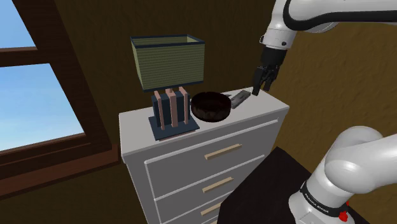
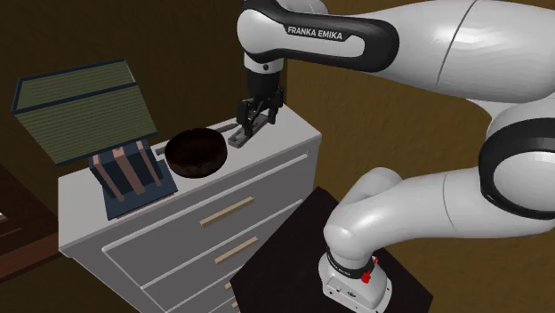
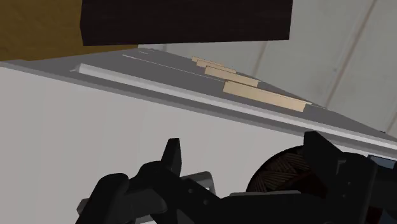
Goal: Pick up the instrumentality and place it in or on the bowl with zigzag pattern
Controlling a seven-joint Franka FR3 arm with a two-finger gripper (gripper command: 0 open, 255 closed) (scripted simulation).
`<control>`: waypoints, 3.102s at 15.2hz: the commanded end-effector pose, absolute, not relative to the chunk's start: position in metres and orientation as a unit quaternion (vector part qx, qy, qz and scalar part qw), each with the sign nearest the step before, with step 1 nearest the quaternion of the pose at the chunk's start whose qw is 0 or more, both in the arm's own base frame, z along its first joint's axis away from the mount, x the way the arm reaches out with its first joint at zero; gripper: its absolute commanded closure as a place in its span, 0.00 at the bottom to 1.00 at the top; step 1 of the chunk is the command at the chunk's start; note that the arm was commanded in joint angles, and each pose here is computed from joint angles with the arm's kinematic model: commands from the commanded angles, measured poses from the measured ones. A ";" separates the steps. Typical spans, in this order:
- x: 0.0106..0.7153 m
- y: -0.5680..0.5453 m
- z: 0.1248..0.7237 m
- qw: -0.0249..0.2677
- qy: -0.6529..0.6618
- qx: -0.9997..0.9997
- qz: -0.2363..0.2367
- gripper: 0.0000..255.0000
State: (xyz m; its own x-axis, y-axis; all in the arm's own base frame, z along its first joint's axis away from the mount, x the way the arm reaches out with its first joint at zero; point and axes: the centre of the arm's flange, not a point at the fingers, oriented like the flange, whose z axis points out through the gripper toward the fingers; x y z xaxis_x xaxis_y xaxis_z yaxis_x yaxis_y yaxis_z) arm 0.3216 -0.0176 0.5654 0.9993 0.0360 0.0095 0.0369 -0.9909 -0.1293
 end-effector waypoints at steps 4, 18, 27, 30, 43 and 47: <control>0.356 -0.015 0.549 0.055 0.105 -0.993 -0.002 0.00; 0.465 -0.087 0.475 0.007 0.569 -0.822 0.004 0.00; 0.465 -0.087 0.440 0.007 0.569 -0.822 0.004 0.00; 0.465 -0.087 0.440 0.007 0.569 -0.822 0.004 0.00; 0.465 -0.087 0.445 0.007 0.569 -0.822 0.004 1.00; 0.465 -0.087 0.466 0.007 0.569 -0.822 0.004 1.00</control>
